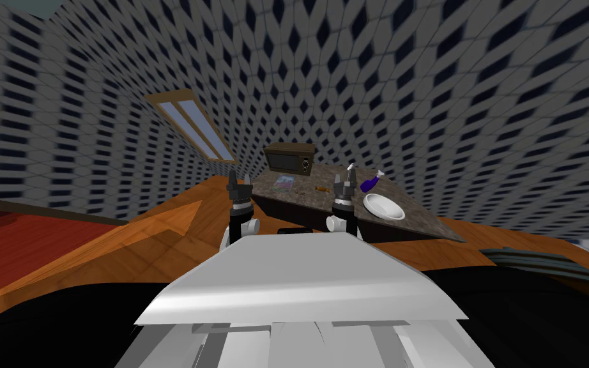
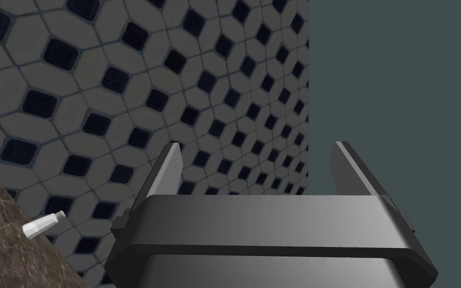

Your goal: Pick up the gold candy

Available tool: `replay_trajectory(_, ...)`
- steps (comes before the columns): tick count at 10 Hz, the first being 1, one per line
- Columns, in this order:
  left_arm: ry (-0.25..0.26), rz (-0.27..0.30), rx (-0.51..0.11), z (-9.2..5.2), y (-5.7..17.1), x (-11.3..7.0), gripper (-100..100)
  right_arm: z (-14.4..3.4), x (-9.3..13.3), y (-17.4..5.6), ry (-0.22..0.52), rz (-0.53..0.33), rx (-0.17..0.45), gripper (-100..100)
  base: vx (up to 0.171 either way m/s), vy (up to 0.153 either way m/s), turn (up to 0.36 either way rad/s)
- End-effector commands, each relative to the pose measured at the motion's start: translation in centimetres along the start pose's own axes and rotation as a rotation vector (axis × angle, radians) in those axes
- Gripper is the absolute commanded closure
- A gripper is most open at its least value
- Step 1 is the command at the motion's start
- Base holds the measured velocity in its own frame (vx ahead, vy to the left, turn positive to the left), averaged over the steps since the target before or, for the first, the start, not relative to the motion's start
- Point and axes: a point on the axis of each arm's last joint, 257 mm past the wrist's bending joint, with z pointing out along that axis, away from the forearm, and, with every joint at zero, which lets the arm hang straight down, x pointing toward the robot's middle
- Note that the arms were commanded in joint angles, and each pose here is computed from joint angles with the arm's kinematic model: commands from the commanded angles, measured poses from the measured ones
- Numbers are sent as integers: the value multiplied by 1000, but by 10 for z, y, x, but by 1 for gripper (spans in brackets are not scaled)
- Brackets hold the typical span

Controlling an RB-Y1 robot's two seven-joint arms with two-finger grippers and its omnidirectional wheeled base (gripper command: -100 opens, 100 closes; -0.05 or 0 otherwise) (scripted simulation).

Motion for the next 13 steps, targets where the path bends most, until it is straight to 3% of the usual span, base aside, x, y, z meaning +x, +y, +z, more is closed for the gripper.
replay_trajectory(1, 0, 0, 0, 0, 0, 0, 0, 0, 5, 1, 44, -26, -8, -100, -21, 3, 22)
replay_trajectory(8, 0, 0, 0, 0, 0, 0, 0, 1, 33, 8, 231, -150, -83, -100, -61, -2, 42)
replay_trajectory(13, 0, 0, 0, 0, 0, 0, 0, -1, 56, 9, 394, -285, -172, -100, -68, 4, 77)
